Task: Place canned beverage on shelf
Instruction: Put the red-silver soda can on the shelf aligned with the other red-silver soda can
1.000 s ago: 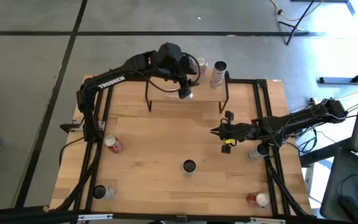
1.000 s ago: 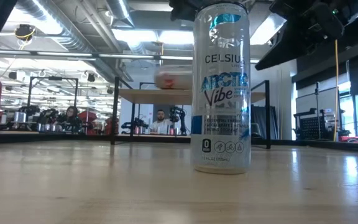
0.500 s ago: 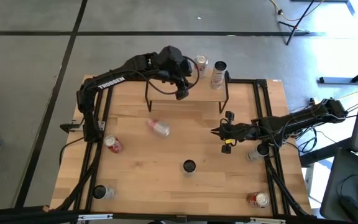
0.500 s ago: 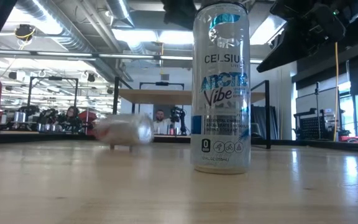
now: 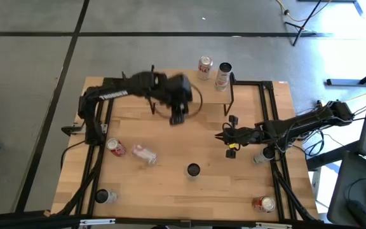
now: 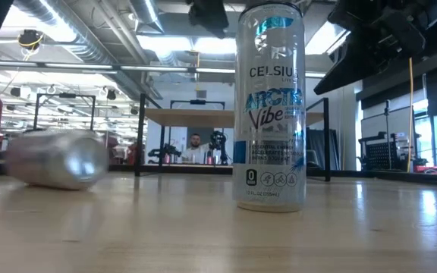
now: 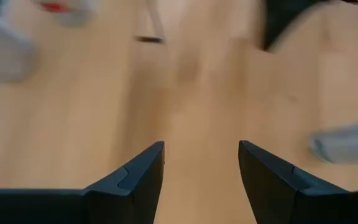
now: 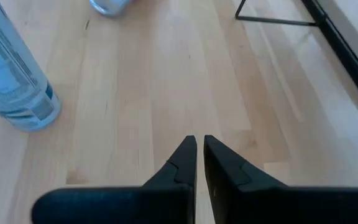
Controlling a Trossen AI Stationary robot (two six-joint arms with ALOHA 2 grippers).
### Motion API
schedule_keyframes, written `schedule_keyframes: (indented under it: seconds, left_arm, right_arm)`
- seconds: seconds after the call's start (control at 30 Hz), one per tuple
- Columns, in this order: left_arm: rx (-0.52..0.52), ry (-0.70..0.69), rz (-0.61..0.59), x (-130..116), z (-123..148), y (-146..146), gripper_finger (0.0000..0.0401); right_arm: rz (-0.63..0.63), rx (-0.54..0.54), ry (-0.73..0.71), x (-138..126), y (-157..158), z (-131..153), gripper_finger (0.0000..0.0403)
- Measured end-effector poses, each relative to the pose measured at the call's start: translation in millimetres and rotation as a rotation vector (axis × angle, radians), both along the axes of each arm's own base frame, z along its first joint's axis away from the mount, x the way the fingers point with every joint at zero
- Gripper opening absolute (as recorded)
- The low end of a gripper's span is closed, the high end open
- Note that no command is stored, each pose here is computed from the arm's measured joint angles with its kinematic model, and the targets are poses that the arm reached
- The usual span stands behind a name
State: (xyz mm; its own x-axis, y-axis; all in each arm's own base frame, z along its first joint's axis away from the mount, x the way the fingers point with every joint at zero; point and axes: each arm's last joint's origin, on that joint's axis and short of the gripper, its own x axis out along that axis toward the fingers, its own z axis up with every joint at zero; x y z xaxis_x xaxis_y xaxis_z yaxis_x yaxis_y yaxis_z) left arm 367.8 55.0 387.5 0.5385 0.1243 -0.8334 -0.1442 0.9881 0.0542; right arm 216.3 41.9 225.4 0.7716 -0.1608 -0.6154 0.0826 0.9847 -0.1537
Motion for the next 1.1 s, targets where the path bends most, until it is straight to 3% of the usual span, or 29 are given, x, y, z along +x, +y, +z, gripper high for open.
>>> schedule_keyframes:
  seconds: [0.3, 0.5, 0.6, 0.9, 1.1]
  left_arm:
    - [0.025, 0.181, -0.025, -8, -60, -93, 0.0192]
    - [-0.032, 0.29, 0.005, -37, -95, -143, 0.0192]
    - [-0.12, 0.344, 0.038, -55, -107, -166, 0.0192]
    - [-0.23, 0.461, 0.302, -96, -149, -216, 0.0192]
    - [-0.355, 0.491, 0.491, -109, -153, -237, 0.0192]
  right_arm:
    - [0.003, 0.001, 0.004, 5, 1, -4, 0.0019]
    - [0.003, 0.002, -0.003, 6, 1, -4, 0.0019]
    - [0.003, 0.002, -0.004, 6, 1, -4, 0.0019]
    - [0.019, 0.013, -0.002, 6, 2, -4, 0.0019]
    - [0.057, 0.065, 0.006, 6, 4, -4, 0.0019]
